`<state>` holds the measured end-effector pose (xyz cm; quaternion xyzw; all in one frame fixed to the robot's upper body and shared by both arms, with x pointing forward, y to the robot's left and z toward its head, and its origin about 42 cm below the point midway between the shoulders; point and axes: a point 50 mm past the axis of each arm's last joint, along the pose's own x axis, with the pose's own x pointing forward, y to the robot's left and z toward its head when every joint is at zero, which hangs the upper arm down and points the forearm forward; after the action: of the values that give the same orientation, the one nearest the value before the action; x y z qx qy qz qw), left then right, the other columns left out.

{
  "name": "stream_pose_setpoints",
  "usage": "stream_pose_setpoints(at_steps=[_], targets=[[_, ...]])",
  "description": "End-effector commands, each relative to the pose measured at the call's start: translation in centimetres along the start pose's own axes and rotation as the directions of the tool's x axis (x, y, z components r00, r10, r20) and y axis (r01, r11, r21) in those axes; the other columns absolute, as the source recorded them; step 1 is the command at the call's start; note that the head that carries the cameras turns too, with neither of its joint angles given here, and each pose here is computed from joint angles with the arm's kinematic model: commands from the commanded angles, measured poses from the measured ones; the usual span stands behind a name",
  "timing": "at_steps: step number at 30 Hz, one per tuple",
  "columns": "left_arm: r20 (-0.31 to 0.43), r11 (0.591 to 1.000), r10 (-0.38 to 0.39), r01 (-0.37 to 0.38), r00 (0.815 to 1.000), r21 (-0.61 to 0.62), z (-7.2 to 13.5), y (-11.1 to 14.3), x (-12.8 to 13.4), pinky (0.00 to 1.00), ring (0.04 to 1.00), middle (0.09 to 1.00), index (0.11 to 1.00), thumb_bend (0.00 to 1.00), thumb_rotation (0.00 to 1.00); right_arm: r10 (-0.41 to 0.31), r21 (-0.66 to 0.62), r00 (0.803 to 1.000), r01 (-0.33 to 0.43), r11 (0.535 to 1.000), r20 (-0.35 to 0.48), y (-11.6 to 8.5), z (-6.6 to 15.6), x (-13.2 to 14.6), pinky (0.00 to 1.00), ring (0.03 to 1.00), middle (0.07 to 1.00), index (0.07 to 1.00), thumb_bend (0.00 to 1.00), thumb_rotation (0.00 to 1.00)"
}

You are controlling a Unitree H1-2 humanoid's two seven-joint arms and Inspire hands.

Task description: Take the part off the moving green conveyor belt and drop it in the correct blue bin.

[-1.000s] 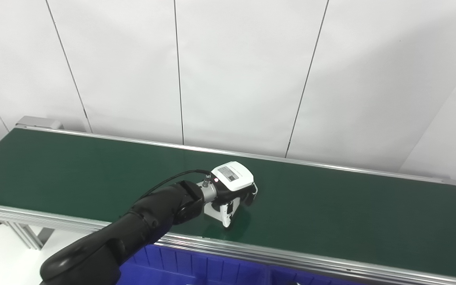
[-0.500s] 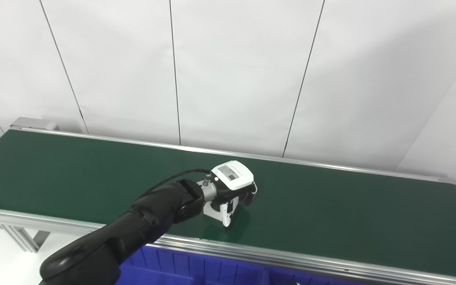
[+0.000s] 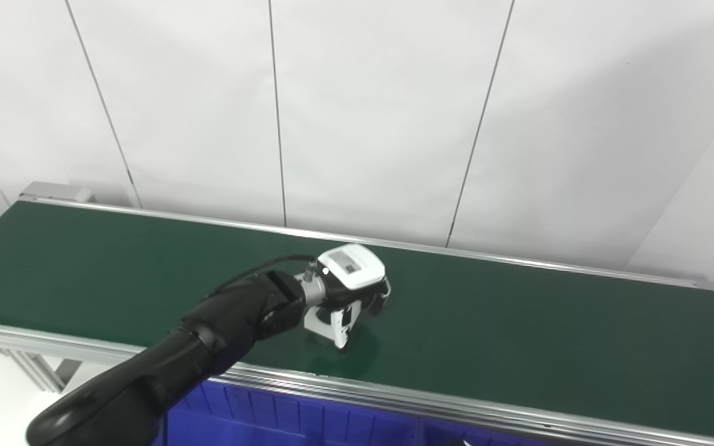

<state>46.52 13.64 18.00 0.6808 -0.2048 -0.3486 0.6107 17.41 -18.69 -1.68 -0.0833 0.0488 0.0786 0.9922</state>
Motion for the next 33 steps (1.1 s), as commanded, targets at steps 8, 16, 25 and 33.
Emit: stream_pose_setpoints(at_steps=[8, 16, 25, 33], targets=[[0.075, 0.984, 0.175, -0.171, 0.982, -0.054, 1.6, 6.1, -4.3, 0.40, 0.432, 0.525, 0.492, 0.50, 0.00, -0.008, 0.004, 0.996, 0.008, 1.000, 0.090, -0.8, 1.6, 0.8, 0.83, 0.830, 0.888, 0.853, 0.83, 1.00], [0.036, 0.973, 0.214, -0.210, 0.976, -0.097, 1.9, 7.4, -8.9, 0.41, 0.434, 0.528, 0.493, 0.50, 0.00, -0.017, 0.015, 0.990, 0.015, 1.000, 0.143, -2.4, 3.0, 0.8, 0.85, 0.832, 0.884, 0.856, 0.83, 0.99], [-0.016, 0.976, 0.193, -0.194, 0.981, -0.101, 2.4, 6.6, -13.6, 0.38, 0.418, 0.519, 0.510, 0.50, 0.00, 0.000, 0.021, 0.981, -0.004, 1.000, 0.192, -5.6, 4.3, 1.7, 0.87, 0.847, 0.877, 0.856, 0.81, 0.99], [-0.052, 0.981, 0.158, -0.163, 0.986, -0.102, 2.3, 4.8, -17.6, 0.38, 0.417, 0.512, 0.513, 0.50, 0.00, 0.015, 0.037, 0.974, -0.024, 0.999, 0.225, -7.3, 5.1, 2.5, 0.83, 0.805, 0.866, 0.855, 0.73, 0.97]])
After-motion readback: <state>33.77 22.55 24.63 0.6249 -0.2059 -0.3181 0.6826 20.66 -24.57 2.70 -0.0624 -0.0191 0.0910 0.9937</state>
